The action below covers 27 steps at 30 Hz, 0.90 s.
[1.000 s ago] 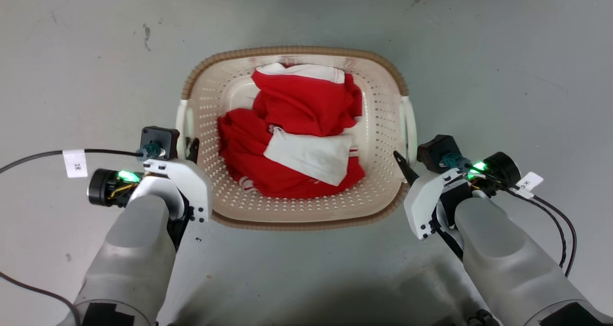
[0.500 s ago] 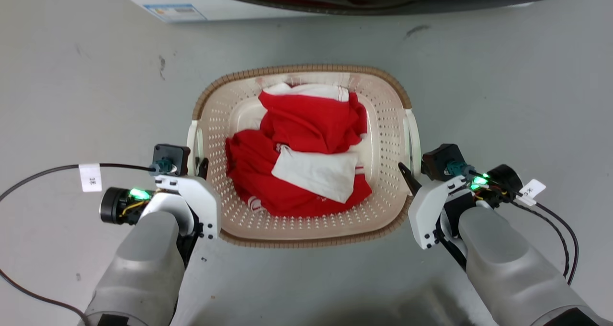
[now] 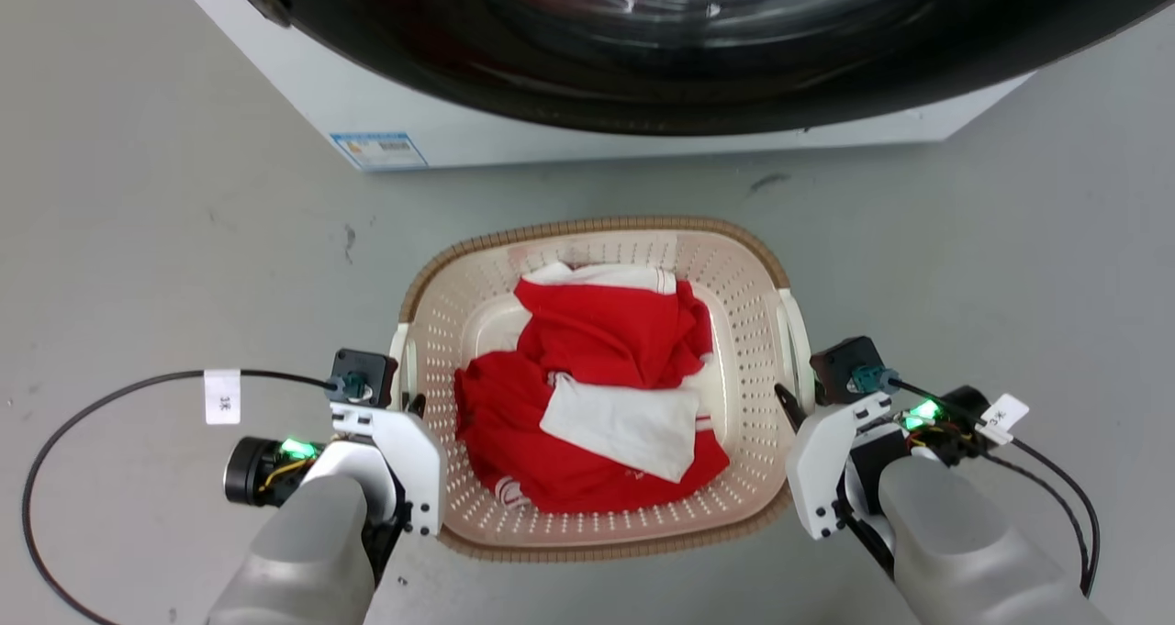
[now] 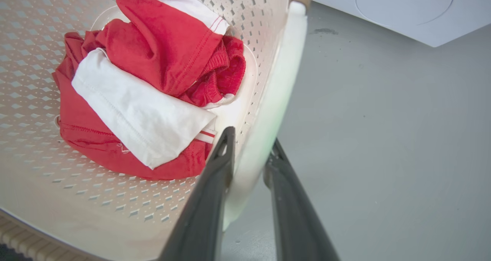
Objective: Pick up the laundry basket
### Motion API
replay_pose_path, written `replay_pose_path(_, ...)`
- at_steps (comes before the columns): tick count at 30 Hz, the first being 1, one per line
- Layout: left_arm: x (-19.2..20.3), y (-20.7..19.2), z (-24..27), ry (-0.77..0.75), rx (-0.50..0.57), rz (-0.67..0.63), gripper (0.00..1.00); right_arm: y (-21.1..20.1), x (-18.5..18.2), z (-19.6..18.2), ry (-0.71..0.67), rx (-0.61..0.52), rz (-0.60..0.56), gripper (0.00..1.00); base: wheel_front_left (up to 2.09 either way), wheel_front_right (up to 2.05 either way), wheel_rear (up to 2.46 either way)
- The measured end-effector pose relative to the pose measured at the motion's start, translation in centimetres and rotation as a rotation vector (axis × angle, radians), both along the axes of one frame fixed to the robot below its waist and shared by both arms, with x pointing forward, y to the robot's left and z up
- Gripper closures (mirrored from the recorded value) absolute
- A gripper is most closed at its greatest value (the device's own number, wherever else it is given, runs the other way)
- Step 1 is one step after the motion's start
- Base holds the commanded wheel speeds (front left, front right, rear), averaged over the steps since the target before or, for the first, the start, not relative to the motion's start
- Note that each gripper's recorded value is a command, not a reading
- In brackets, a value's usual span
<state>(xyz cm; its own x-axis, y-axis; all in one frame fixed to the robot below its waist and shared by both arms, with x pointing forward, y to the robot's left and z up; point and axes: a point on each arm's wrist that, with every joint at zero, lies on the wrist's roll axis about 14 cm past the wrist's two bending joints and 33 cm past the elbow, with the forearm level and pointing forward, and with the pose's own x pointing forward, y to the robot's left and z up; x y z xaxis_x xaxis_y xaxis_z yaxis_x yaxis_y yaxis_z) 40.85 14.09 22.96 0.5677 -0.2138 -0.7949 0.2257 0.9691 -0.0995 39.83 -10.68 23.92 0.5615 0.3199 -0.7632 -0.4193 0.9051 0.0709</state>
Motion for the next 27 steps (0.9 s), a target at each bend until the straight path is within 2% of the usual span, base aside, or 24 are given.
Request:
replay_pose_path(20, -4.4, -0.6, 6.3, -0.029, -0.002, -0.034, 1.0, -0.4, -4.2, 6.1, -0.053, -0.028, -0.009, 1.0, 0.0, 0.0, 0.0)
replay_pose_path(27, -6.2, -0.6, 7.5, -0.022, 0.001, -0.041, 1.0, -0.4, -5.7, 7.2, -0.057, -0.041, -0.003, 1.0, 0.0, 0.0, 0.0)
